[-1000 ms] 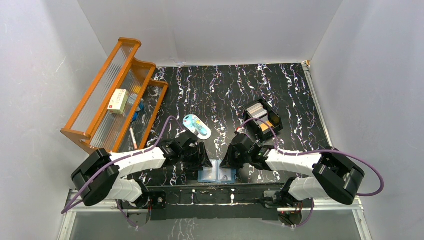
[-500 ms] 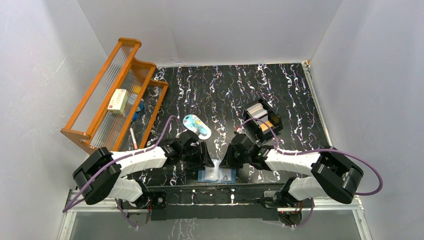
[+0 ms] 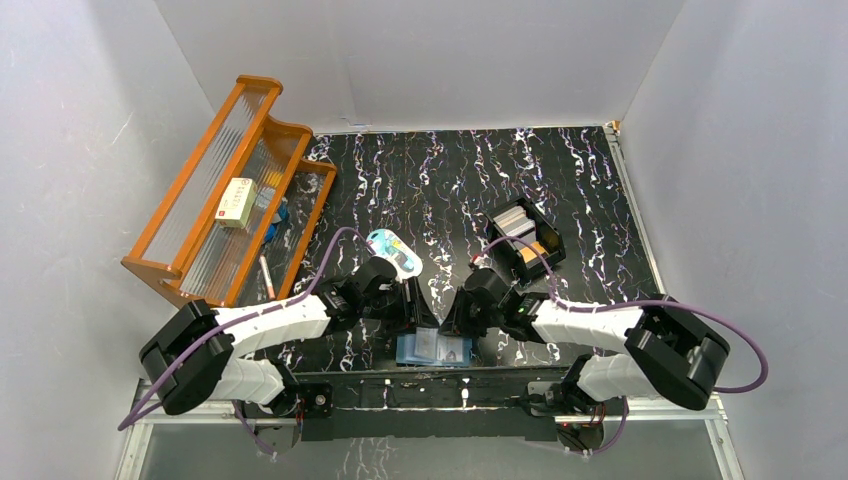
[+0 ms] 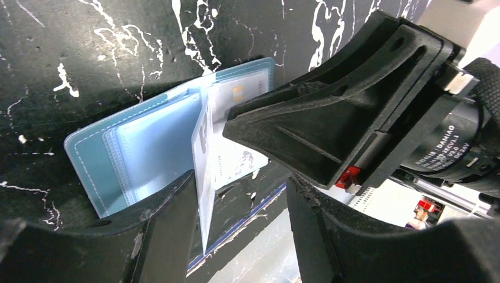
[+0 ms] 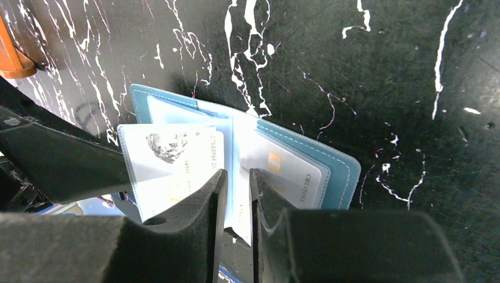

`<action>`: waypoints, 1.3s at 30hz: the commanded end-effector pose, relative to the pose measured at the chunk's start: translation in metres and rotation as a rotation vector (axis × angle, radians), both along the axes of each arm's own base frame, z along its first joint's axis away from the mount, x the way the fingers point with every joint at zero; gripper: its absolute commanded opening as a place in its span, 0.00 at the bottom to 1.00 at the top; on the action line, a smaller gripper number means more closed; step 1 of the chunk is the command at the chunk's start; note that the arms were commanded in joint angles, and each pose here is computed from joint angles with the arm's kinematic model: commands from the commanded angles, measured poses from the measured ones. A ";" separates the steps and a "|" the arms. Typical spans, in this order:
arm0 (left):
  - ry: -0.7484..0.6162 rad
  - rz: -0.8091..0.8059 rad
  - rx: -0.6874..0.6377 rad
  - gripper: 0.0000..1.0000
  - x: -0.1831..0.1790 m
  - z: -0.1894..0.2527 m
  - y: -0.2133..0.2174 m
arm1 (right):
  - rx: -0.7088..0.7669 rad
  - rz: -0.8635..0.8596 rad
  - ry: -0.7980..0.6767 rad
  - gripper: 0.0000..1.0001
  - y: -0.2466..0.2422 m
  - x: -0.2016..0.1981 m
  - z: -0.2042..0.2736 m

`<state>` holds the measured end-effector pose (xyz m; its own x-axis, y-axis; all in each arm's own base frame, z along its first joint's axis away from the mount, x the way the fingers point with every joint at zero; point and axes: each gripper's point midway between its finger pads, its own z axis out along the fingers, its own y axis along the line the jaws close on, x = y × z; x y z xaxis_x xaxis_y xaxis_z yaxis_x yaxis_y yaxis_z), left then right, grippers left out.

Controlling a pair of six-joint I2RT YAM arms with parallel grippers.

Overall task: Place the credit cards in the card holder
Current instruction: Turn over the card slot in the card holder.

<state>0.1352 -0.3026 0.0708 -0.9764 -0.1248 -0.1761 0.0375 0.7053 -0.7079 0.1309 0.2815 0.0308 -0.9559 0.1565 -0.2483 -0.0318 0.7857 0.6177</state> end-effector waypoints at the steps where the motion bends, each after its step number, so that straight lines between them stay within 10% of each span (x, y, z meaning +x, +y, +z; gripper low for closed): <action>1: -0.030 -0.027 -0.072 0.54 -0.002 0.018 -0.009 | -0.029 0.004 -0.010 0.30 -0.011 -0.005 -0.006; 29: -0.054 -0.182 -0.113 0.57 -0.010 0.020 -0.054 | -0.224 -0.364 -0.324 0.38 -0.136 0.130 0.092; 39: -0.137 -0.086 0.216 0.58 0.010 0.001 -0.001 | -0.245 -0.656 -0.236 0.48 -0.170 0.199 0.092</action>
<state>0.1324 -0.3369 0.0727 -0.9697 0.0130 -0.2440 0.1813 0.7080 -0.6826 0.2953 0.1212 0.1024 -0.6967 0.4990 -0.5155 0.3049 0.8563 0.4168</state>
